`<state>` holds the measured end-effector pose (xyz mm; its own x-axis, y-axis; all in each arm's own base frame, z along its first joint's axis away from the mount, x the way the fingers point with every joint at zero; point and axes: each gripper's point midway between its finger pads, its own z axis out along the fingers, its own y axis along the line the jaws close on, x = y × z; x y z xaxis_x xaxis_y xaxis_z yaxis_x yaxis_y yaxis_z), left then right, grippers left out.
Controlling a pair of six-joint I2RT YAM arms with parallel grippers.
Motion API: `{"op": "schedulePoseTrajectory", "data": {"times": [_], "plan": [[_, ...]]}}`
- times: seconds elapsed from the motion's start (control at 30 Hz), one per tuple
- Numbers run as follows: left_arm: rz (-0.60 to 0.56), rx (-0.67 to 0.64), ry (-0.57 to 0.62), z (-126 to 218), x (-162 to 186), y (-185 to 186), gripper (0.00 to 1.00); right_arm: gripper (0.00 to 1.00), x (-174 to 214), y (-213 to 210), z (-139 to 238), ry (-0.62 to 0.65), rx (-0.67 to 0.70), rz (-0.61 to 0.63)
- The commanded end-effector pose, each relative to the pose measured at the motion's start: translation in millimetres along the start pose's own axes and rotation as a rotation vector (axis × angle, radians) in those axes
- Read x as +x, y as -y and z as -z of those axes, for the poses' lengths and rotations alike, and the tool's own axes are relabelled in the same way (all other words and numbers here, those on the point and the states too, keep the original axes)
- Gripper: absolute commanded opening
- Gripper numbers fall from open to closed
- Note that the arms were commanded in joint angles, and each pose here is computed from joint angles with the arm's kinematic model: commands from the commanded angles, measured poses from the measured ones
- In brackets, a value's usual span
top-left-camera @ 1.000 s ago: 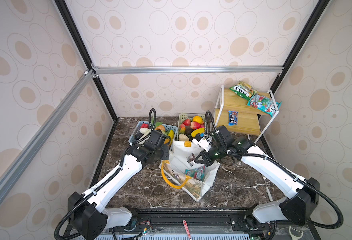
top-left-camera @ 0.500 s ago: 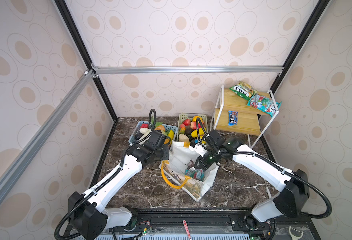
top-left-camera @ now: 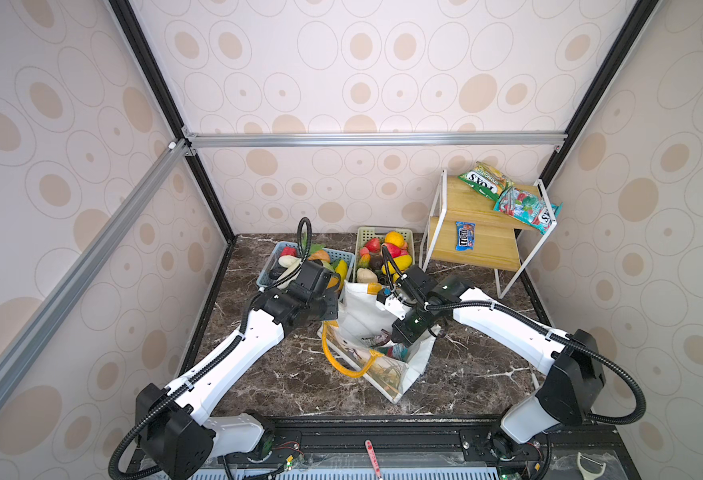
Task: Place the food into the grocery bag and tie it
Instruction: 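Lower the pack into the tote and open the right gripper, then grasp the tote rim nearest the right gripper with the right gripper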
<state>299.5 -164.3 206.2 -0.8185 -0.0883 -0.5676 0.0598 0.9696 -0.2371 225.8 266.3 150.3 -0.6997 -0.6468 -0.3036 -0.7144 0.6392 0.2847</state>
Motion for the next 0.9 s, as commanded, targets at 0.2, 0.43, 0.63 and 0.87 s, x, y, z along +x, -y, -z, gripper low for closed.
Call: {"op": "schedulePoseTrajectory", "data": {"times": [0.2,0.43,0.63,0.87], "plan": [[-0.002,0.008,0.027,7,-4,-1,0.00,0.25,7,1,-1,-0.056,0.037,0.043],[-0.003,0.008,0.027,8,-4,-1,0.00,0.41,-2,-6,9,-0.007,0.023,0.050],[-0.004,0.008,0.027,8,-3,-1,0.00,0.49,-22,-18,36,0.108,0.002,0.071],[-0.006,0.004,0.024,8,-3,-2,0.00,0.56,-43,-22,80,0.266,0.044,0.003]]}}
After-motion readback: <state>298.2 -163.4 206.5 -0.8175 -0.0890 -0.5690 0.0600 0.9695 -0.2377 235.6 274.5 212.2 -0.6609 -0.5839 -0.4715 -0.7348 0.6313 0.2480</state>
